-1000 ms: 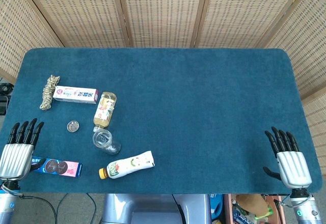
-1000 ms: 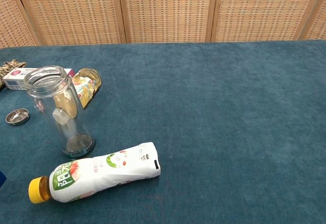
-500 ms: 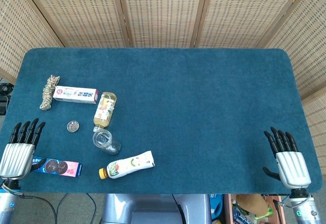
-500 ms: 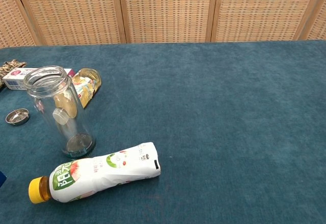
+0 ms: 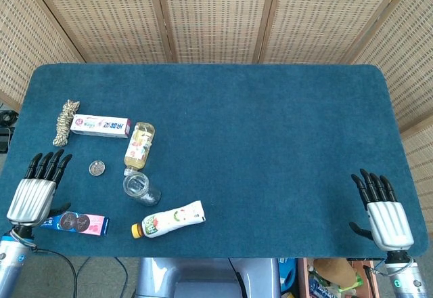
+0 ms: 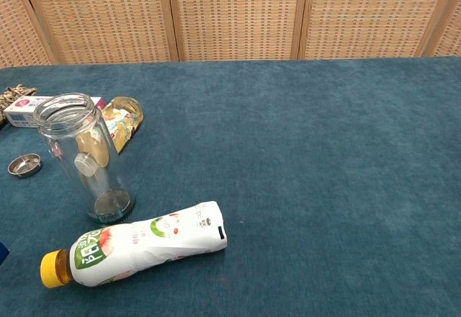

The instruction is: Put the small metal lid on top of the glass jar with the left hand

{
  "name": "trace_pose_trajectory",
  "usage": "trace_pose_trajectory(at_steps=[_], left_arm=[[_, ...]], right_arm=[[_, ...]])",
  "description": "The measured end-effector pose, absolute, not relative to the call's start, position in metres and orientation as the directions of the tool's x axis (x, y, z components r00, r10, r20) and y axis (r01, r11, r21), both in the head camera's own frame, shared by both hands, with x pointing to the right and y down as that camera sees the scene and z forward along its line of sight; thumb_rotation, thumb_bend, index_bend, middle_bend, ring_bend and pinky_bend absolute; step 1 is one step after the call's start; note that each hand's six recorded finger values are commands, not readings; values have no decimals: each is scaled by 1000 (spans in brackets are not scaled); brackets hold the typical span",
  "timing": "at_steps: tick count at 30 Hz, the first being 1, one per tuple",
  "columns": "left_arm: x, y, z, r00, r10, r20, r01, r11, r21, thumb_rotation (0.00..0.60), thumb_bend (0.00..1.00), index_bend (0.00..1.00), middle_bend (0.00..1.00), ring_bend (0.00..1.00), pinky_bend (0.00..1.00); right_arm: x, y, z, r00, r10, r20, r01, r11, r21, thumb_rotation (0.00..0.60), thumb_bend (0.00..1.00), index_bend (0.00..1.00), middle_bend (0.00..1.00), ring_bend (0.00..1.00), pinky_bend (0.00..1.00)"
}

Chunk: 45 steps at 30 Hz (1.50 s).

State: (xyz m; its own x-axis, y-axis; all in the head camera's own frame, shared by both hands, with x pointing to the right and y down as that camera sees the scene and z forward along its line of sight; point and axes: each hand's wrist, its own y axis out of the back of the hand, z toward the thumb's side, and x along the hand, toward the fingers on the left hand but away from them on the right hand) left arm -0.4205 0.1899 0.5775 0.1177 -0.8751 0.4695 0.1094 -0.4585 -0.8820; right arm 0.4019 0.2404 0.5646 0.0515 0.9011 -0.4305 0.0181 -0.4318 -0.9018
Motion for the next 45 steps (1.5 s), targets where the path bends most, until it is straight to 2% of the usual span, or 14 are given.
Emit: trace_pose_trajectory(at_steps=[4,12,17,22,30,45], left_arm=[[-417,169,586,153,-854,497,114,-485,-867,600,128,9,0,0,0],[-415,136,608,168,-817,552,149,-532,-833,600,161,252,0,0,0],[-411,122,631,166,-785,596,176,-571,-801,600,209,334,0,0,0],[-403,114,654,163,-755,635,212,-602,-770,600,257,372,0,0,0],[-400,110,675,147,-733,665,248,-623,-742,600,357,418,0,0,0],[-421,113,697,91,-709,700,297,-651,-698,600,370,454,0,0,0]], right_arm=[[402,241,566,49,900,-433,14,-434,-901,600,24,0,0,0,28],[402,241,567,47,899,-436,7,-437,-900,600,24,0,0,0,29],[403,240,568,42,898,-437,5,-438,-899,600,24,0,0,0,29],[404,239,568,38,899,-436,7,-437,-899,600,24,0,0,0,29],[405,239,568,36,899,-435,7,-436,-900,600,24,0,0,0,28],[405,239,569,33,898,-439,1,-439,-898,600,24,0,0,0,28]])
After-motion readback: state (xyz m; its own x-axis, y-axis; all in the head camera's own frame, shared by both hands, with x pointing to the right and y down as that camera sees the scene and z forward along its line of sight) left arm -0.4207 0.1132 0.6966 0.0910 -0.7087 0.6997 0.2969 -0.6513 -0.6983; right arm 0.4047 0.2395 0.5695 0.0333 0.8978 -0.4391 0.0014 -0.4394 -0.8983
